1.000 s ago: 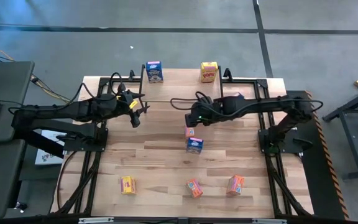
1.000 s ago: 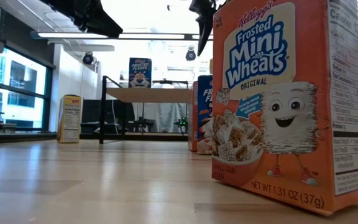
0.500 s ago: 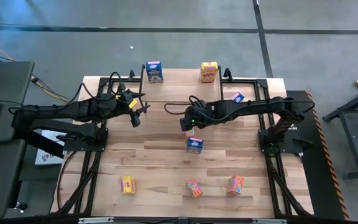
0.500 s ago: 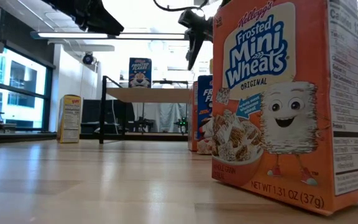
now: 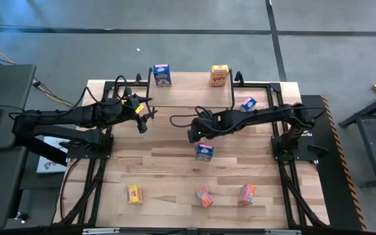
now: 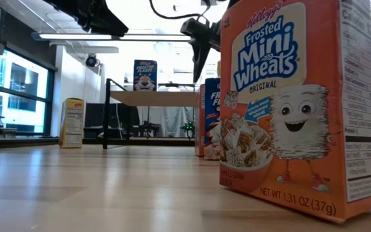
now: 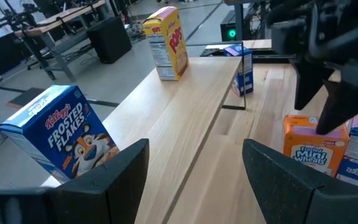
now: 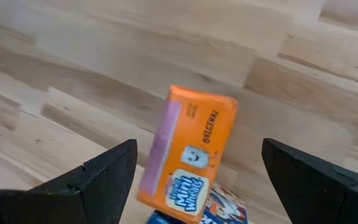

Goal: Stack cereal on shelf
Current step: Put the top orange cereal box on the shelf

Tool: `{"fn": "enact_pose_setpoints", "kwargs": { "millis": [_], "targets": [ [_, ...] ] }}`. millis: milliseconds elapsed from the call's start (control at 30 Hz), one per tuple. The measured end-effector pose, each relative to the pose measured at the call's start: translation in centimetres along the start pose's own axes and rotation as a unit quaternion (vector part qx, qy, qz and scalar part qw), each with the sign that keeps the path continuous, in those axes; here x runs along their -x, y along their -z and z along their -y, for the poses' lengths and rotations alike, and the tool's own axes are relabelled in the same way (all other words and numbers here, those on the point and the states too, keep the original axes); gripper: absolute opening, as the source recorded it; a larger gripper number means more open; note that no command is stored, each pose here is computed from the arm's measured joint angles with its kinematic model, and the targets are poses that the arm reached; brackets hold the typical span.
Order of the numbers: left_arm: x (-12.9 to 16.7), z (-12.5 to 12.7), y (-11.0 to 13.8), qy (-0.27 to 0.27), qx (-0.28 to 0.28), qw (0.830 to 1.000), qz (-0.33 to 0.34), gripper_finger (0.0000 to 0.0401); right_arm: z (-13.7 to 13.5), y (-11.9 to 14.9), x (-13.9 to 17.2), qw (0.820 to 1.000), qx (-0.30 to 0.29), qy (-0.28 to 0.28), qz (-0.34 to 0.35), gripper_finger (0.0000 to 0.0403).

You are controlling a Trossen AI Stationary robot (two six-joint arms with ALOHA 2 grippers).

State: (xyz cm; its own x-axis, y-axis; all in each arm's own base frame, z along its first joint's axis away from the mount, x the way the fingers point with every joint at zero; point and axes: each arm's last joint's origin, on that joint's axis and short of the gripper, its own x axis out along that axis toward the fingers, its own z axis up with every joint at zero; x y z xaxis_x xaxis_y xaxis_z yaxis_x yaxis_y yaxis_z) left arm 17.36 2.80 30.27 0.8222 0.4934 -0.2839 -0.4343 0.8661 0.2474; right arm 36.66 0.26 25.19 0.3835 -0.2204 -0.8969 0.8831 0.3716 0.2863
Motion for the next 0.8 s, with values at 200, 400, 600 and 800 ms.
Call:
{"fn": "enact_pose_setpoints", "kwargs": {
  "millis": [200, 400, 600, 800],
  "targets": [
    [0.0, 0.0, -0.1, 0.000, 0.001, 1.000, 0.002, 0.0251, -0.3, 0.6, -1.4, 1.000, 0.008, 0.013, -0.010, 0.0339],
    [0.0, 0.0, -0.1, 0.000, 0.001, 1.000, 0.002, 0.0251, -0.4, 0.8, -2.0, 1.000, 0.013, 0.015, -0.021, 0.0338],
    [0.0, 0.0, -0.1, 0.000, 0.001, 1.000, 0.002, 0.0251, -0.4, 0.8, -1.9, 1.000, 0.016, 0.013, -0.020, 0.0313],
    [0.0, 0.0, -0.1, 0.000, 0.001, 1.000, 0.002, 0.0251, -0.4, 0.8, -1.9, 1.000, 0.018, 0.013, -0.020, 0.0268]
  ]
}}
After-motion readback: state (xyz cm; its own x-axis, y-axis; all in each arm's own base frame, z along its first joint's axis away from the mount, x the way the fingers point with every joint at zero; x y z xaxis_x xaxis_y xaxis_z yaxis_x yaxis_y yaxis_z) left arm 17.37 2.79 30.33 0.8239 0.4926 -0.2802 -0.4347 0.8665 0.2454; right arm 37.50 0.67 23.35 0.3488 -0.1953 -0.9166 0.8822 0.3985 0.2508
